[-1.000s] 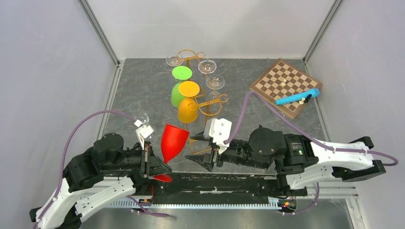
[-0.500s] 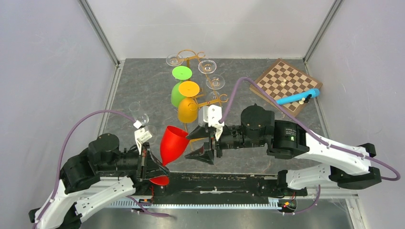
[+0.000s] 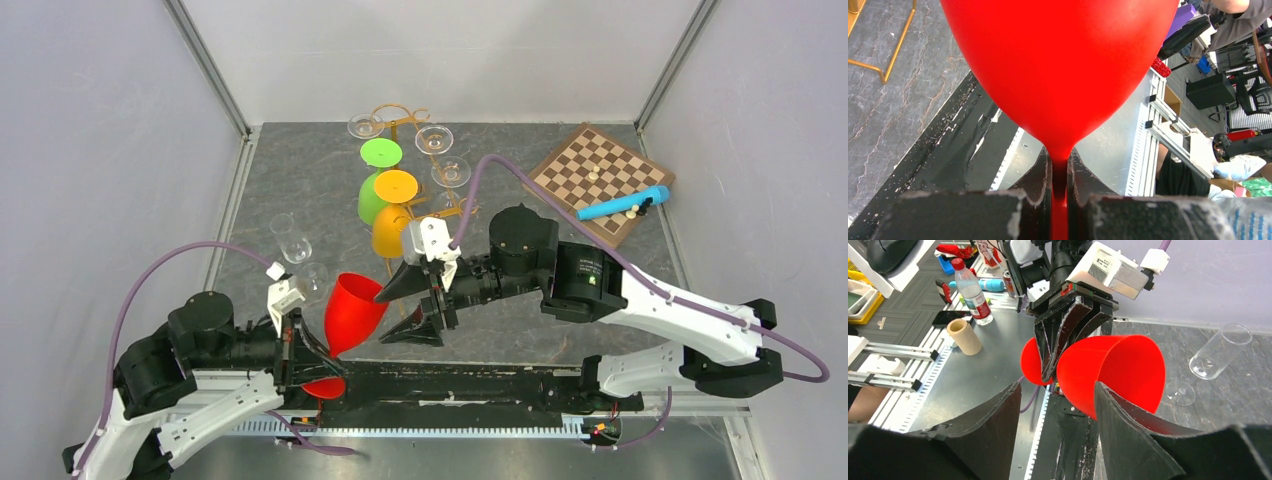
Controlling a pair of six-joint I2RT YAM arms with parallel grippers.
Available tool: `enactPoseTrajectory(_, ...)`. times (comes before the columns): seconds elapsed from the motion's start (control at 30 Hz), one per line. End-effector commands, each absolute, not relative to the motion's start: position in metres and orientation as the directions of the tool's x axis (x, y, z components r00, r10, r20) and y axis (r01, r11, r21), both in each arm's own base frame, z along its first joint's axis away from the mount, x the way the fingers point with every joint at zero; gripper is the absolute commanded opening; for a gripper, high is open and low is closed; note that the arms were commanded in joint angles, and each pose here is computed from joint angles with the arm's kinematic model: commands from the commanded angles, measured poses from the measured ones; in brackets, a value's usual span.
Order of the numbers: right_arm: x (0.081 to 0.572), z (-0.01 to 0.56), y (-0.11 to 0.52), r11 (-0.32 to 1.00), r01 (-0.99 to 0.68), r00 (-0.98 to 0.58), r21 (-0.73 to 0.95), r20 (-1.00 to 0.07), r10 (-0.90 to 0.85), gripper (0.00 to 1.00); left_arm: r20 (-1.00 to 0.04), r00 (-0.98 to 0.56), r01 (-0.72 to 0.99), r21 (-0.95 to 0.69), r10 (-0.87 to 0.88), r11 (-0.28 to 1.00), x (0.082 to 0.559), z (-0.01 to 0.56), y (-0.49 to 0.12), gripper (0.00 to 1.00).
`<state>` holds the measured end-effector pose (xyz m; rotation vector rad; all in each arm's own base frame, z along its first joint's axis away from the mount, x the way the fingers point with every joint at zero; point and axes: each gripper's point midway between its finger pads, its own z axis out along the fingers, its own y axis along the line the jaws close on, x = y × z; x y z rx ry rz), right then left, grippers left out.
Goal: Take the wine glass off the wine glass rack
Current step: Place the wine glass at the center of the board.
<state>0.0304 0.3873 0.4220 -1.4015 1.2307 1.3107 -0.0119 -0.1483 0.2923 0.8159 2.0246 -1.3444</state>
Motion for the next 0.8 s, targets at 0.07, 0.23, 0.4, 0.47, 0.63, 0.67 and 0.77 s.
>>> enactPoseTrajectory(0.07,0.028,0.459,0.389,-0.208,-0.978,-0.034,0.033,-0.999,0.000,0.58,-0.784,-0.590,0.803,-0.544,0.195,0.243,-0.022,0.296,-0.144,0.02)
enactPoseTrajectory(0.23,0.031,0.453,0.397,-0.208,-0.976,-0.057,0.060,-0.998,-0.020,0.58,-0.786,-0.588,0.804,-0.543,0.191,0.241,-0.023,0.295,-0.141,0.02)
enactPoseTrajectory(0.4,0.032,0.447,0.404,-0.205,-0.975,-0.075,0.081,-0.997,-0.036,0.58,-0.794,-0.581,0.809,-0.540,0.178,0.235,-0.025,0.298,-0.139,0.02)
enactPoseTrajectory(0.47,0.031,0.446,0.406,-0.216,-0.972,-0.081,0.088,-0.996,-0.039,0.58,-0.800,-0.576,0.812,-0.536,0.170,0.231,-0.026,0.300,-0.137,0.02)
enactPoseTrajectory(0.63,0.026,0.440,0.409,-0.249,-0.962,-0.097,0.109,-0.994,-0.058,0.57,-0.804,-0.573,0.813,-0.535,0.158,0.230,-0.027,0.302,-0.135,0.02)
enactPoseTrajectory(0.67,0.025,0.438,0.410,-0.254,-0.961,-0.101,0.114,-0.993,-0.063,0.57,-0.806,-0.572,0.814,-0.534,0.154,0.230,-0.027,0.302,-0.135,0.02)
enactPoseTrajectory(0.77,0.021,0.437,0.411,-0.282,-0.951,-0.111,0.127,-0.991,-0.073,0.54,-0.805,-0.575,0.810,-0.535,0.147,0.240,-0.025,0.302,-0.135,0.02)
